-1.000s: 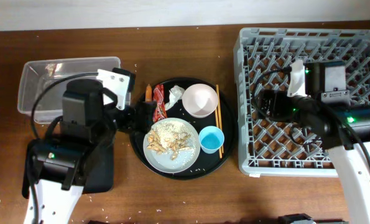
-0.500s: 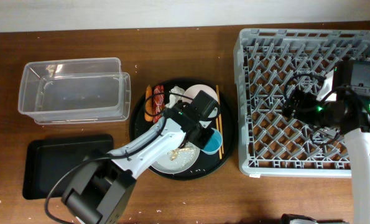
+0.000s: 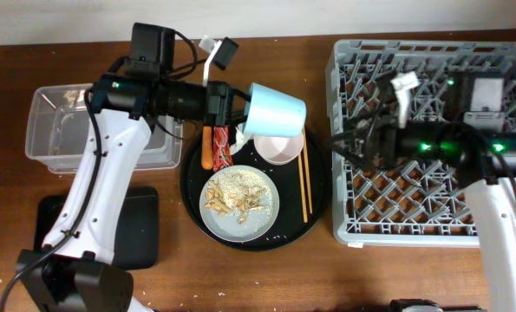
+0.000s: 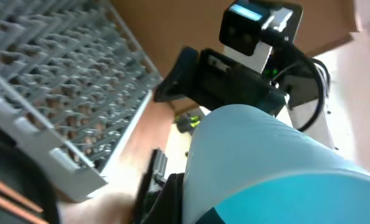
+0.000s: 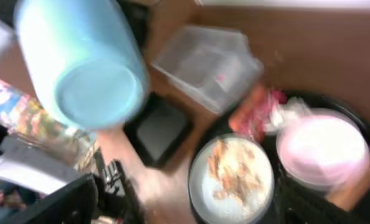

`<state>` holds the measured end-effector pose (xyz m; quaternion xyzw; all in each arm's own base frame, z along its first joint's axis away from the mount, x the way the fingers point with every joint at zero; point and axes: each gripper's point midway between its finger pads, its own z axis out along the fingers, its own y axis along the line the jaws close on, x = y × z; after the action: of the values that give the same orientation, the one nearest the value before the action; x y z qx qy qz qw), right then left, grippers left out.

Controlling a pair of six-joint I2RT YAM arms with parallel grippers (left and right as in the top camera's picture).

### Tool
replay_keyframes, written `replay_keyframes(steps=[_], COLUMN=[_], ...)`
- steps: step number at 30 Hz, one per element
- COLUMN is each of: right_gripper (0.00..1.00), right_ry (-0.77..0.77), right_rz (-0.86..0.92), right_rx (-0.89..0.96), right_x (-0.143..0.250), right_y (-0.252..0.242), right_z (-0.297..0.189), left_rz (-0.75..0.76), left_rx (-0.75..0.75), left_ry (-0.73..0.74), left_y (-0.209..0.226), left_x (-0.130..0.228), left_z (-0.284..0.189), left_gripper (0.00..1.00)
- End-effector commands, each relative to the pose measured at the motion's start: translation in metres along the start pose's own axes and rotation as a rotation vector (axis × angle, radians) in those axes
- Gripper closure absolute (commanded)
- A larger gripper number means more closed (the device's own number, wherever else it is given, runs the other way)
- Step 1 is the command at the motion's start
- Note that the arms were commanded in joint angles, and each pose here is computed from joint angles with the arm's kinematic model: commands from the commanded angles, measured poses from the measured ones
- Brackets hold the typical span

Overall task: Sort waste into correct bins and load items into the dishwasher rack
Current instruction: 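Reach the right gripper to the blue cup and grasp it, then carry the blue cup right and set it in the dish rack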

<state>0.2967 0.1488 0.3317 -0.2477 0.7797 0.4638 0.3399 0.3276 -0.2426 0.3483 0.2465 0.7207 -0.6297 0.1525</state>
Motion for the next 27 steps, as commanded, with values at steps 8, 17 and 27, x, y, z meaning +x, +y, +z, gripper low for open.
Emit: replay_keyframes(steps=[8,17,27], right_gripper=[0.09,0.43,0.51], right_ry=[-0.073,-0.046,-0.123], right_rz=[-0.284,-0.291,0.171], right_rx=[-0.259,-0.278,0.603], right_x=[-0.033,-0.029,0.002], right_y=[0.066,0.079,-0.059], right_z=[0.024,0.041,-0.098], left_rz=[-0.019,-0.014,-0.021], left_rx=[0.113,0.118,-0.058], left_ry=[0.044,0.059,-0.01], left_y=[-0.022,-0.024,0.012], left_x=[0.009,0.012,-0.001], left_z=[0.013,0.019,-0.004], left_gripper=[1.0,1.0,0.01])
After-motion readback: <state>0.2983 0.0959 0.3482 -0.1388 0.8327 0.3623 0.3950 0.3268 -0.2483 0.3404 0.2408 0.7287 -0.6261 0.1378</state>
